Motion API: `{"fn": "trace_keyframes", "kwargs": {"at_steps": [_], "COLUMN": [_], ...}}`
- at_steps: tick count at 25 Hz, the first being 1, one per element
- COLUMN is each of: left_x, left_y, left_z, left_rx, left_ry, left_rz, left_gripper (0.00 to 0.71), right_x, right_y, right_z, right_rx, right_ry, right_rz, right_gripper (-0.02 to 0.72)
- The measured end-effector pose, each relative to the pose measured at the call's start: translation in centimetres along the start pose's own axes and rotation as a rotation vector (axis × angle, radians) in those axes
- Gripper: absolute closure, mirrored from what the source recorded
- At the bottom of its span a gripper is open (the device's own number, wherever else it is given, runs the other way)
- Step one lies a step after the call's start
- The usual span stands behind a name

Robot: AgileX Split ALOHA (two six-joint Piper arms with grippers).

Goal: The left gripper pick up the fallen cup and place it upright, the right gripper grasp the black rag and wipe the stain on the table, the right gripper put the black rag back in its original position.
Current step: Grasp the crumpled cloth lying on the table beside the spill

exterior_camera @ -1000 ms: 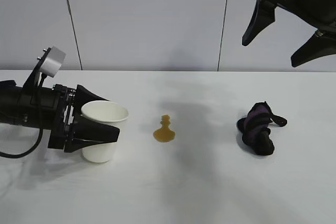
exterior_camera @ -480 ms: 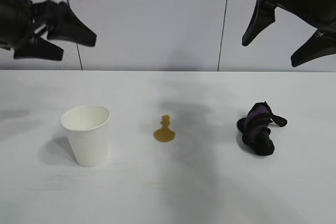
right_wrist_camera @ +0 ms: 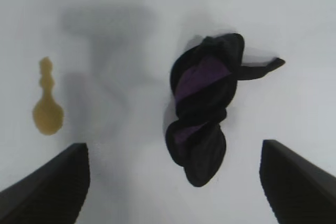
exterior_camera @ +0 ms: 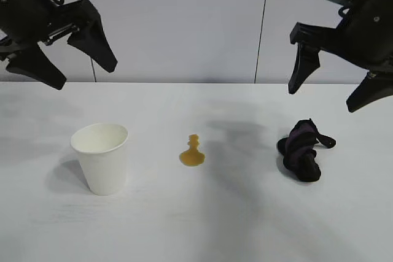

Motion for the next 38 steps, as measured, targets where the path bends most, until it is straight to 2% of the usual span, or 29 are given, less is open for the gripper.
{"fn": "trace_keyframes", "kwargs": {"at_steps": [3,10,18,26,28,30,34,38], "left_x": [0.0,0.0,0.0,0.0,0.0,0.0,0.0,-0.1], "left_y": [0.0,0.0,0.0,0.0,0.0,0.0,0.0,0.0], "left_z": [0.0,0.0,0.0,0.0,0.0,0.0,-0.1,-0.1], "left_rx": [0.0,0.001,0.003,0.004,0.004,0.004,0.005,0.01], "left_ry": [0.0,0.001,0.002,0.004,0.004,0.004,0.004,0.004], "left_rz": [0.0,-0.001,-0.002,-0.003,-0.003,-0.003,-0.004,-0.005], "left_gripper": [0.017,0.017,0.017,0.017,0.017,0.017,0.017,0.017], "right_x": [-0.3,-0.4,-0.5,1.5,1.9,2.1,2.7,5.0], "right_y": [-1.4,-2.9,-5.1,-6.9,-7.0,-6.8,-5.8,-3.4], "right_z": [0.0,0.6,1.1,0.8,0.8,0.9,2.0,4.9], "right_rx": [0.009,-0.013,0.024,0.056,0.055,0.061,0.086,0.013], "right_ry": [-0.005,-0.029,-0.03,-0.002,-0.003,-0.004,-0.008,0.022], "right_rz": [-0.018,-0.021,-0.025,-0.021,-0.02,-0.018,-0.004,0.044], "right_gripper": [0.129,0.146,0.189,0.421,0.514,0.572,0.578,0.578]}}
Point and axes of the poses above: a point on each arm's last joint axis where the gripper is mounted, y pointing back along that axis away from the gripper, x along the wrist's bending axis when the last joint is at zero, z = x × y, the point moved 1 cm from there along -y, pointing out along that axis toward the gripper, and after that the axes turned 8 degrees about y, right-handed, at the moved point
